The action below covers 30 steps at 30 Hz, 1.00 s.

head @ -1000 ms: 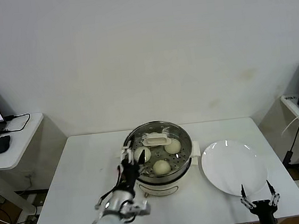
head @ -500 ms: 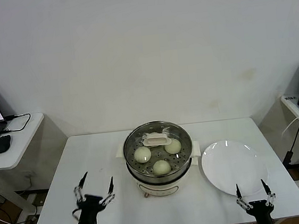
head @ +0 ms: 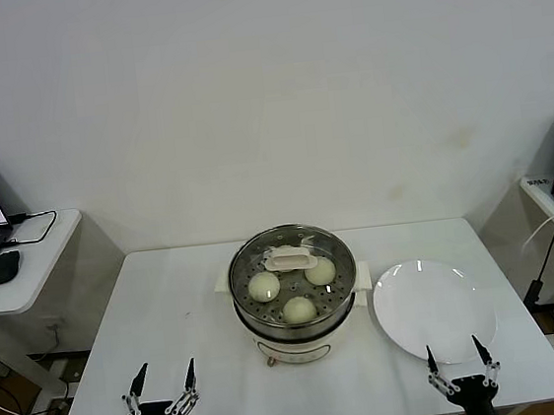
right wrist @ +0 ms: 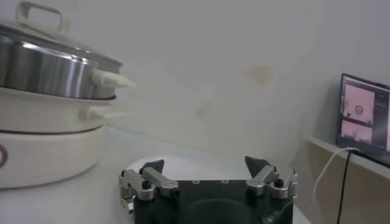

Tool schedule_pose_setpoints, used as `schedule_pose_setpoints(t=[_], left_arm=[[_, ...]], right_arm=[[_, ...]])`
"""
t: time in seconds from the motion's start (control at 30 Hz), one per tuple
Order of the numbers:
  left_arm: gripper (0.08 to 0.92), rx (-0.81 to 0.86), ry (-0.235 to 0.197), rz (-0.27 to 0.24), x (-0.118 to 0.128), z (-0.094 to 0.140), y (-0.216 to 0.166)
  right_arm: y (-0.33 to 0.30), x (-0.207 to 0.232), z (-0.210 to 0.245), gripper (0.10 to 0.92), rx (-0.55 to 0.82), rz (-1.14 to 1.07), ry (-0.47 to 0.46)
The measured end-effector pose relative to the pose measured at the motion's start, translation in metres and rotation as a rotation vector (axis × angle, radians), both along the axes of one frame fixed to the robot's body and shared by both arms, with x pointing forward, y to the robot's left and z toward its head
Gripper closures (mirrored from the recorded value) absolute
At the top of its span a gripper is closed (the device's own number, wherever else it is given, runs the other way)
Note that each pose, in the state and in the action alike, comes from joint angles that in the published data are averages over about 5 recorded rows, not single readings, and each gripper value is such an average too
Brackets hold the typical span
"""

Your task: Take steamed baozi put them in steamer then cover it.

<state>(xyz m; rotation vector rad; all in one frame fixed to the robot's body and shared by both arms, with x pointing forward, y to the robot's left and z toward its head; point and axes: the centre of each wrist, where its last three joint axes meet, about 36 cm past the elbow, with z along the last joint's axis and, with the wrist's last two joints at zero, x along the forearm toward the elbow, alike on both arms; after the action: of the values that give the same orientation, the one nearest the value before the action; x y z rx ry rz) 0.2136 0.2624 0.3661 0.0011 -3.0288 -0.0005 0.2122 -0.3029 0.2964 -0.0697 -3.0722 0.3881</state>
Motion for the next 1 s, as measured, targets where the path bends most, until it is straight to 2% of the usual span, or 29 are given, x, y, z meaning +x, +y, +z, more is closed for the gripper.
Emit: schedule_pose_setpoints(t=[0.47,1.0], left_arm=[[0.177,-0.027,0.028,0.048,-0.008,-0.017,0.011],[0.177,0.012,0.052,0.030,-0.016,-0.024,0.013]], right_arm=[[0.008,-0.003,-0.003,0.200,0.001,0.018,0.011],[0.010,-0.004,-0.004,0.200,-0.001,0.029,0.018]])
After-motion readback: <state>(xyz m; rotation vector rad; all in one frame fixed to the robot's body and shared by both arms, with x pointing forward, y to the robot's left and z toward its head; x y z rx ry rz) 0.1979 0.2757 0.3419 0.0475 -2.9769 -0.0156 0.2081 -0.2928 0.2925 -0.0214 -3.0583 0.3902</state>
